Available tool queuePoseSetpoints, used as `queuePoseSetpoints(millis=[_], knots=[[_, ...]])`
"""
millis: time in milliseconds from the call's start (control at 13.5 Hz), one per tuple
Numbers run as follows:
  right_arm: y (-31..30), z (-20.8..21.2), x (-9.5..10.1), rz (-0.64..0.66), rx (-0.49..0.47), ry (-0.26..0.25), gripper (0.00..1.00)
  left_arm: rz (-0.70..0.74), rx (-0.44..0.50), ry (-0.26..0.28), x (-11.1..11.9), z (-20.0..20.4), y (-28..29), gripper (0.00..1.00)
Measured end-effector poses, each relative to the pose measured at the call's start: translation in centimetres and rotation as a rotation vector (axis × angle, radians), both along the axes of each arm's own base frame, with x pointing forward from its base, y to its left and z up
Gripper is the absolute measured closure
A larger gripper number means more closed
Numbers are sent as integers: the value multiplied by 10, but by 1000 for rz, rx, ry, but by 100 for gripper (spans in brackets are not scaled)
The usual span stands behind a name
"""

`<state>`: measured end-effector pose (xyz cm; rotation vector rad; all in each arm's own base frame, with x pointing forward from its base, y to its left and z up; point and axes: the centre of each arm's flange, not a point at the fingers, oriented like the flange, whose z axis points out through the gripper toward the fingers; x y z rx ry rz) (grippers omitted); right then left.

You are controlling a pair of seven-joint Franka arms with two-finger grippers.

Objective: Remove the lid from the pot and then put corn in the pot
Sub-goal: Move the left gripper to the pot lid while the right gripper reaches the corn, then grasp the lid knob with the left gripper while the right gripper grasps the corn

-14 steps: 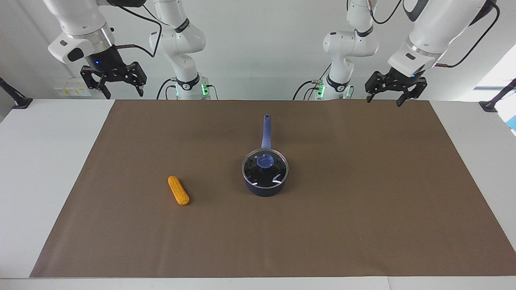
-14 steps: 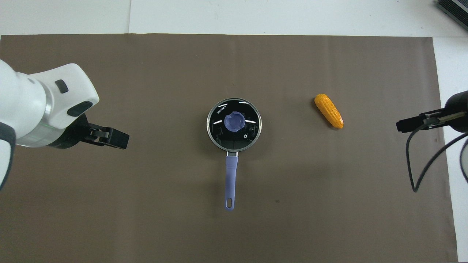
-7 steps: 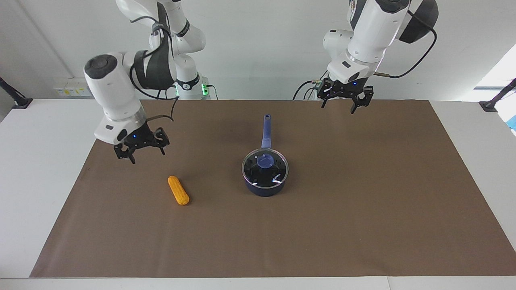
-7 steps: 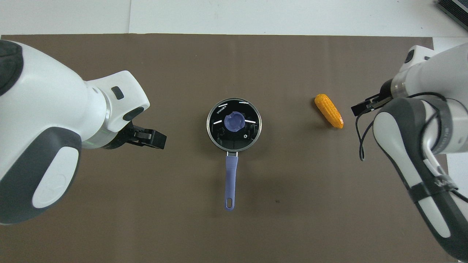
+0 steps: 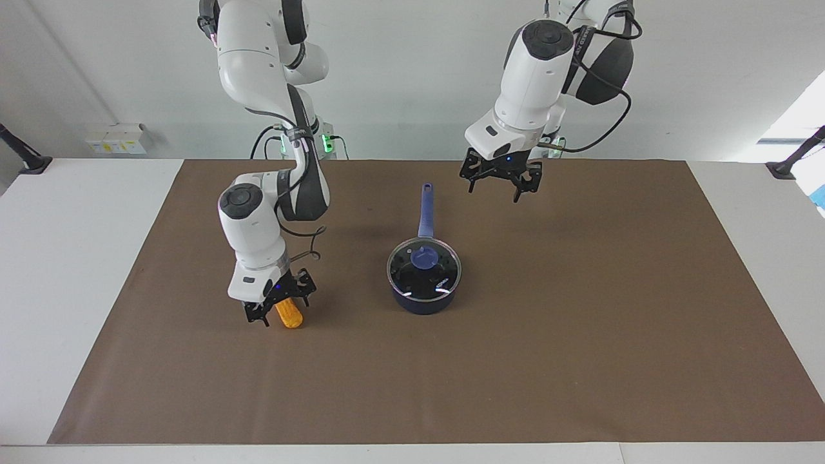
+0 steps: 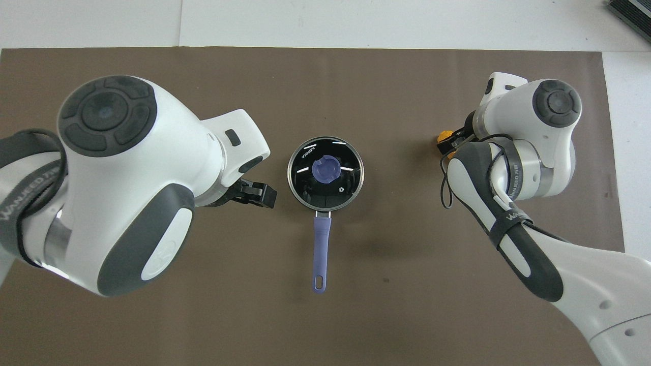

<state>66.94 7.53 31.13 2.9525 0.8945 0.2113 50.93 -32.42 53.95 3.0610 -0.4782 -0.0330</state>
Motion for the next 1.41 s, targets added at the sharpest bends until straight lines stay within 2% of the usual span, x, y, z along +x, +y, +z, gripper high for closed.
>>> queuePoseSetpoints(millis=[296,370,519,667,815,1111,1407], knots=[[-10,-9,-2,25,-7,18,0,36,28,-10,-1,-52,-59,0],[-11,-10,-2,25,-7,20,7,55,23,-16,2,-59,-71,0],[-10,-12,-3,26,-7,25,11,65,26,-25,8,-70,-91,0],[-11,-17,-6,21,-3,36,36,69,38,-32,13,-83,-108,0],[-10,-19,-7,-23,51,41,59,80,42,-41,18,-96,-117,0],[-10,-5,0,-58,100,31,61,122,59,-58,32,-119,-134,0],[-13,28,5,-72,113,10,61,147,63,-63,44,-134,-141,0]])
